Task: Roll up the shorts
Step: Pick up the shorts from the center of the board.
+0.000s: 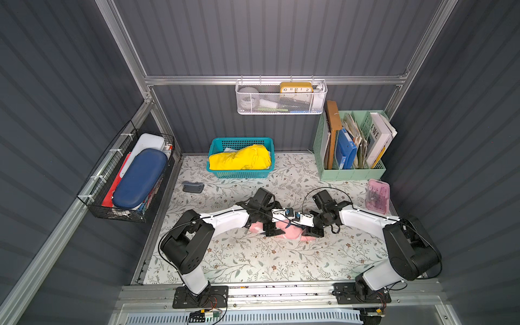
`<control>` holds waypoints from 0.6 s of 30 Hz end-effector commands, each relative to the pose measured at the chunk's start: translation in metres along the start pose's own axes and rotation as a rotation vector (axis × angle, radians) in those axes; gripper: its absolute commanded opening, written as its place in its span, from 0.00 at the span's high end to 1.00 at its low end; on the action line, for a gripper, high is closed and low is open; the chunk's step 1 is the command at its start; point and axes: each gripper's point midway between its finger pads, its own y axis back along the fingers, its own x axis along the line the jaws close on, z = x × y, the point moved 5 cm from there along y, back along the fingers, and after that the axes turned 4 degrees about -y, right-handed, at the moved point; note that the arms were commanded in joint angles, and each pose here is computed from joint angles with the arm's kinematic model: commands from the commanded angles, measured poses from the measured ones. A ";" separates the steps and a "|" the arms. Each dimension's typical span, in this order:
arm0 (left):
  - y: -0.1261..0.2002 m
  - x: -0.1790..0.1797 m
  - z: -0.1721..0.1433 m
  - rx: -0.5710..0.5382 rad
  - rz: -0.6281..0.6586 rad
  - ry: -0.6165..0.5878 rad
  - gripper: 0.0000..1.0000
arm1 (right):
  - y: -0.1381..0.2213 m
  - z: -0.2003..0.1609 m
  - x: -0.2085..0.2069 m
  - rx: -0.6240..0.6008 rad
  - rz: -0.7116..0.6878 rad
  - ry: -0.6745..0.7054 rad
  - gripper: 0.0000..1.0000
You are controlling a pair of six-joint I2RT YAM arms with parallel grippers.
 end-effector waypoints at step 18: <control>0.028 -0.005 -0.020 0.085 0.059 0.041 0.00 | 0.006 0.009 0.002 -0.061 0.027 0.022 0.53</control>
